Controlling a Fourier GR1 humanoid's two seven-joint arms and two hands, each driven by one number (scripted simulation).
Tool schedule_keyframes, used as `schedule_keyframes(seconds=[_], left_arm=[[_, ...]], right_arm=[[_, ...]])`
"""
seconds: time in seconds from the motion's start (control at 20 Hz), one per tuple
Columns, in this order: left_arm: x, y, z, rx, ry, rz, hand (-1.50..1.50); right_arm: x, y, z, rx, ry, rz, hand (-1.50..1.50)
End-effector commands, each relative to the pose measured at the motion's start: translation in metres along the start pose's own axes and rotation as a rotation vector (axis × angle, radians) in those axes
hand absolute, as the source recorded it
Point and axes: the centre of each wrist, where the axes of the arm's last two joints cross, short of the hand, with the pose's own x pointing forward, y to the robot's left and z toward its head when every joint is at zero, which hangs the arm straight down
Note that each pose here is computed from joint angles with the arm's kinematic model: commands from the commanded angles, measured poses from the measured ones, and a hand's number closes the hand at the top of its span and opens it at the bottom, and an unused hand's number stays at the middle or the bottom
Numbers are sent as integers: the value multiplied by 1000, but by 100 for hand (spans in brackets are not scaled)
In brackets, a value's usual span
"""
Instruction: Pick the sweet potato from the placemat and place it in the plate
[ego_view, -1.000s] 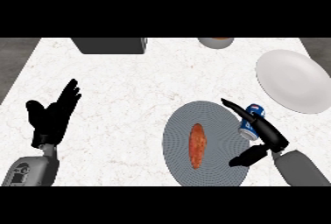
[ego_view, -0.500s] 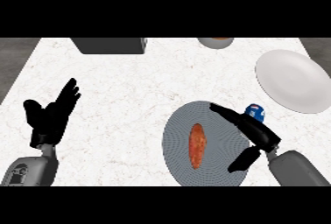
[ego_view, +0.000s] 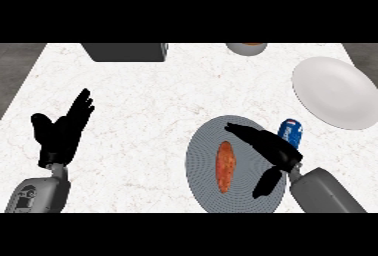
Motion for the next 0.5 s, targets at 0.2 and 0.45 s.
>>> schedule_keyframes(seconds=[0.2, 0.45], left_arm=[[16, 17, 1, -6, 13, -10, 0], [-5, 10, 10, -10, 2, -12, 0]], right_arm=[[11, 6, -21, 67, 49, 39, -150], [18, 27, -41, 58, 67, 64, -150]])
